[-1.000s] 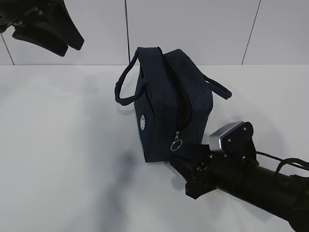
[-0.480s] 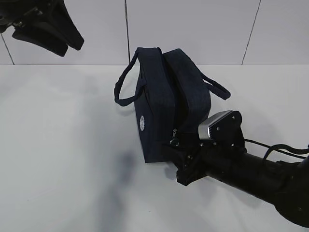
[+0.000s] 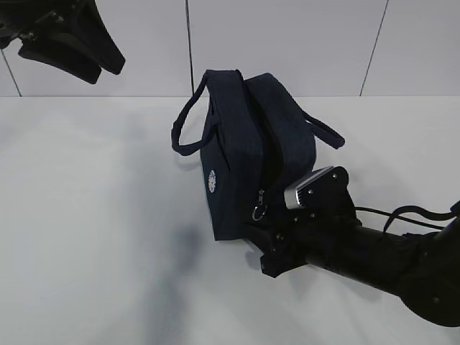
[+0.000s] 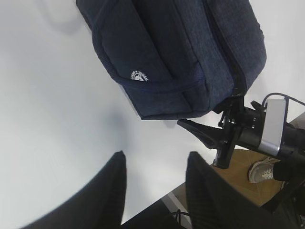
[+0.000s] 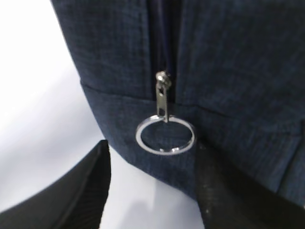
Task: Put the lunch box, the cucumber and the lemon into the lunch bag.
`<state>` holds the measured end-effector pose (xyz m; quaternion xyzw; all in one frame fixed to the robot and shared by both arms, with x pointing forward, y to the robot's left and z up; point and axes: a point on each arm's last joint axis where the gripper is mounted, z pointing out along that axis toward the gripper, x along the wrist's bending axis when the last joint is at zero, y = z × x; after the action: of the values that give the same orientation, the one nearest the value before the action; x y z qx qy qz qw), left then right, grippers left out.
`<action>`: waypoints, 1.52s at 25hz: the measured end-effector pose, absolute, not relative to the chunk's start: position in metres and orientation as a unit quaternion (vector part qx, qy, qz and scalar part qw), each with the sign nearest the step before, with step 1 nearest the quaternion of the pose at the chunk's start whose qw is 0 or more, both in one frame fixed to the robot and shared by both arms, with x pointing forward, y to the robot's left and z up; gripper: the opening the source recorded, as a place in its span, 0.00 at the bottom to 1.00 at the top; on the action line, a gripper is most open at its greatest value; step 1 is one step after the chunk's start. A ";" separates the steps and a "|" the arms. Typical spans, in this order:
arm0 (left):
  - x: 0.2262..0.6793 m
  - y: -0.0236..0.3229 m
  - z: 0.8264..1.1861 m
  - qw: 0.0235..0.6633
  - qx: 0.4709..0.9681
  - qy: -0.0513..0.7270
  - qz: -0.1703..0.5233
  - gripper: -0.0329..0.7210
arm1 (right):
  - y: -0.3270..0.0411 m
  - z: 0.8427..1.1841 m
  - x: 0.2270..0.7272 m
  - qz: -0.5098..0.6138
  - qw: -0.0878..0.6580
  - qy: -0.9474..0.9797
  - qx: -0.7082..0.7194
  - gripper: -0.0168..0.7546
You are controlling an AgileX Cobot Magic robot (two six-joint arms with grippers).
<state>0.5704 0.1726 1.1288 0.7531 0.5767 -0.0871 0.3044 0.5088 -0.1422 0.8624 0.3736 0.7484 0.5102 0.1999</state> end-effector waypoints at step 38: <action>0.570 0.173 1.129 0.304 0.753 0.577 -0.087 0.42 | -0.124 0.869 0.530 0.568 0.211 0.731 0.314 0.57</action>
<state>0.5704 0.1726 1.1288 0.7531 0.5767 -0.0871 0.3044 0.5305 -0.1236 0.8689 0.3145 0.7311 0.5675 0.2109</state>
